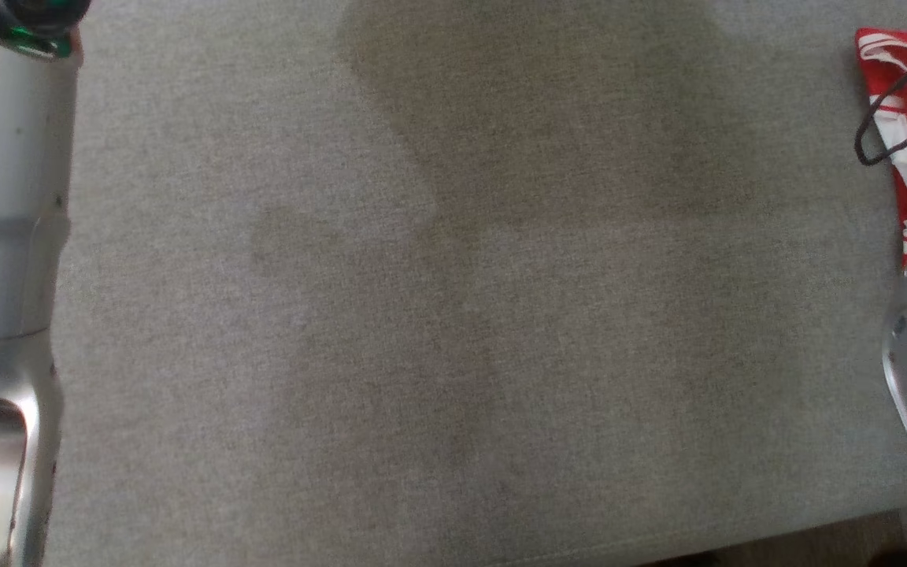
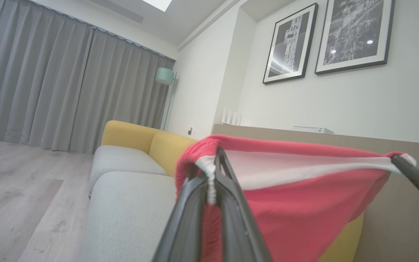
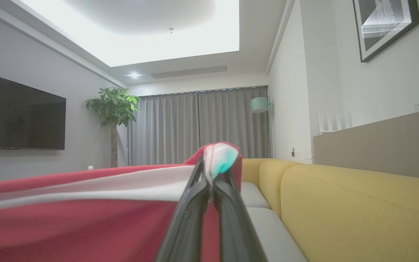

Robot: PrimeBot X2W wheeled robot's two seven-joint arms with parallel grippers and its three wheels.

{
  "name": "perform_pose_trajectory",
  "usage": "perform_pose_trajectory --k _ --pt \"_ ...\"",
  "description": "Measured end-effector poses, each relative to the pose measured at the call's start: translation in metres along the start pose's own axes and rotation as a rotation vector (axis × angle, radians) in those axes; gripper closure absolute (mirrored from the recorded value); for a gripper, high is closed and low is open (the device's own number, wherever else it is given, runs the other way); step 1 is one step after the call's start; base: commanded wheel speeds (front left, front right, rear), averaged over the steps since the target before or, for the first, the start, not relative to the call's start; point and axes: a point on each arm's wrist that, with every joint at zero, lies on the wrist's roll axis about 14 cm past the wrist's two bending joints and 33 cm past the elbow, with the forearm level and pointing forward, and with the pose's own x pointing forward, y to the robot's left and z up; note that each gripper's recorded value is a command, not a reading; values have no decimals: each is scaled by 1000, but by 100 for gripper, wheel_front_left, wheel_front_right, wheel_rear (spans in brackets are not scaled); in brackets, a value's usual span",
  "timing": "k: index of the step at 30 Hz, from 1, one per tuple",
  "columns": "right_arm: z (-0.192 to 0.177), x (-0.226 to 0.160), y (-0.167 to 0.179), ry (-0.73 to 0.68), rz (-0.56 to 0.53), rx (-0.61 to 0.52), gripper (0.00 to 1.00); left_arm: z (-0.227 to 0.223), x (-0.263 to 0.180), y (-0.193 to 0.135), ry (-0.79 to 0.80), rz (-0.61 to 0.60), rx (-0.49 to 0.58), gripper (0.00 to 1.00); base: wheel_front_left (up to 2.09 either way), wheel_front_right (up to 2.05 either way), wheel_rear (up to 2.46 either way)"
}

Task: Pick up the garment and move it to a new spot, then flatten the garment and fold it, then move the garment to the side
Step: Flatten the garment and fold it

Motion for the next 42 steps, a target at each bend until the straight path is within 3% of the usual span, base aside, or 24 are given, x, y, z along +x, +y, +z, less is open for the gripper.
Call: perform_pose_trajectory --k 3,5,9,10,13,16,26,32,36,42 --pt "-12 -8 -4 55 -3 -22 100 -11 -7 -4 21 -9 -3 100 0 0 0" --pt "-42 -26 -6 178 -9 -27 100 -35 -24 -6 78 -1 -21 100 0 0 0" --pt "-128 -107 -4 549 -26 10 100 -105 -85 -4 258 57 -71 100 0 0 0" --pt "-128 -107 -4 549 -26 10 100 -105 -85 -4 258 57 -71 100 0 0 0" --pt "-172 -182 3 795 -46 60 100 -148 -140 -12 398 79 -98 100 0 0 0" --pt "-188 -238 11 944 -54 95 100 -168 -183 -26 474 100 -147 100 0 0 0" --pt "-149 -353 13 1130 -135 169 100 -173 -310 -88 631 142 -250 100 0 0 0" --pt "-112 -406 19 1231 -213 193 100 -159 -355 -104 716 194 -284 100 0 0 0" --pt "-89 -405 22 1192 -223 183 100 -146 -358 -108 706 201 -286 100 0 0 0" --pt "-65 -358 24 995 -184 155 100 -116 -323 -99 560 191 -240 100 0 0 0"
